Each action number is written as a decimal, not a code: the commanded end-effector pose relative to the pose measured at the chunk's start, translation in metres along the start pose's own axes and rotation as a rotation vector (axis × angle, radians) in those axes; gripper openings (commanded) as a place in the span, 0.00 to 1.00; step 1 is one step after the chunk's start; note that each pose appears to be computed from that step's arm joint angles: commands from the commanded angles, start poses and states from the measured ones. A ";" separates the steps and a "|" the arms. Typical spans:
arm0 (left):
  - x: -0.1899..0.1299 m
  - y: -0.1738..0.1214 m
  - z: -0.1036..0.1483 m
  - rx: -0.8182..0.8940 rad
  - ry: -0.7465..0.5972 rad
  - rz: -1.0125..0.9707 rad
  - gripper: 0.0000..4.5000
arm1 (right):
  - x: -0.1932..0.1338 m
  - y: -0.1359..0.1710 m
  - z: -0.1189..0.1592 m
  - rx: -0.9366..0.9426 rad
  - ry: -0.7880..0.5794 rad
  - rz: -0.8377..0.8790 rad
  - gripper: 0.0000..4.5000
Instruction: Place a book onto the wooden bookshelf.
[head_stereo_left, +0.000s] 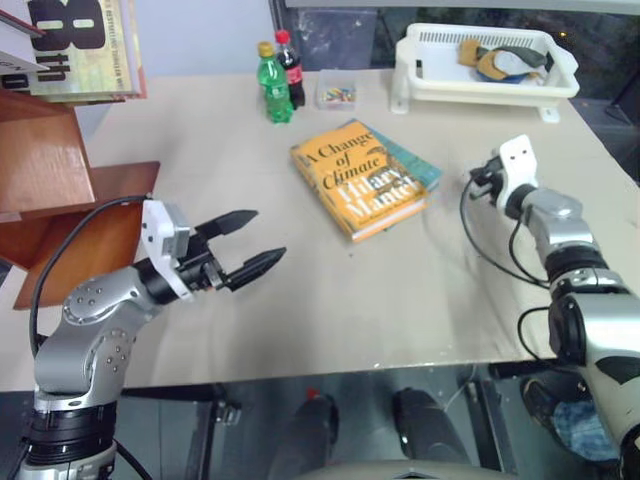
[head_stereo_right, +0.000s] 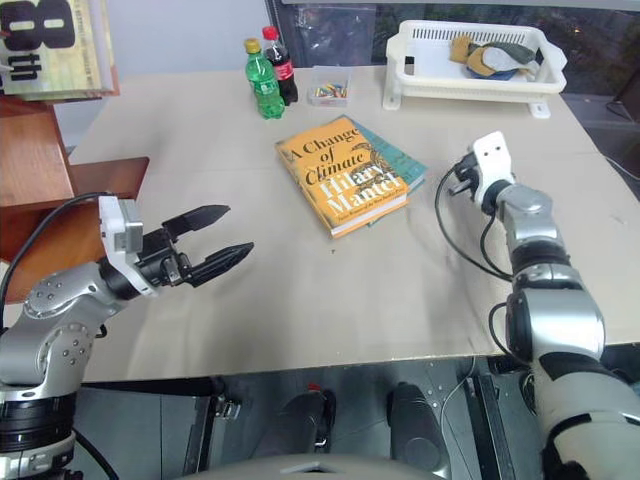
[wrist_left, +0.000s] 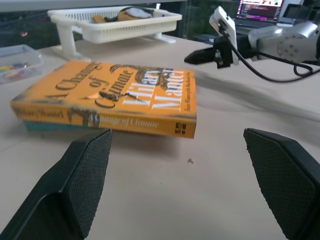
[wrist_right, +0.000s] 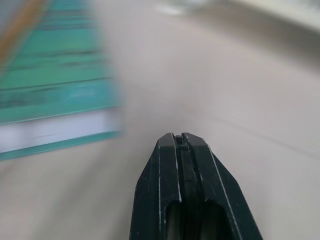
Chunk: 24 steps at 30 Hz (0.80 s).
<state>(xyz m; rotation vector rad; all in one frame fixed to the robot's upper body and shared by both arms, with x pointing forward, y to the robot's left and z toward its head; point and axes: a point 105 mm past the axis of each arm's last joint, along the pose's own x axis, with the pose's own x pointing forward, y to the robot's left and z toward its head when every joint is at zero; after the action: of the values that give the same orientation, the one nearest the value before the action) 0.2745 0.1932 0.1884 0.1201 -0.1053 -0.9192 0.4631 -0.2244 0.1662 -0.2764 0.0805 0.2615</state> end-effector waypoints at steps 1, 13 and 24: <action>0.002 -0.001 0.007 0.035 -0.020 -0.010 1.00 | 0.006 -0.009 0.024 0.015 -0.048 -0.093 0.01; -0.011 -0.009 0.009 0.044 -0.013 0.056 1.00 | 0.031 0.063 0.021 0.071 -0.039 0.078 0.01; -0.015 -0.009 0.006 0.030 -0.010 0.076 1.00 | 0.025 0.107 0.017 0.085 -0.075 0.373 0.01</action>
<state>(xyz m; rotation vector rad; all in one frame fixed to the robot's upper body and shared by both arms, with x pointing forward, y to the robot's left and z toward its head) 0.2605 0.1995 0.1817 0.1151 -0.0854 -0.8443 0.4624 -0.1199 0.1431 -0.1642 0.1179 0.5819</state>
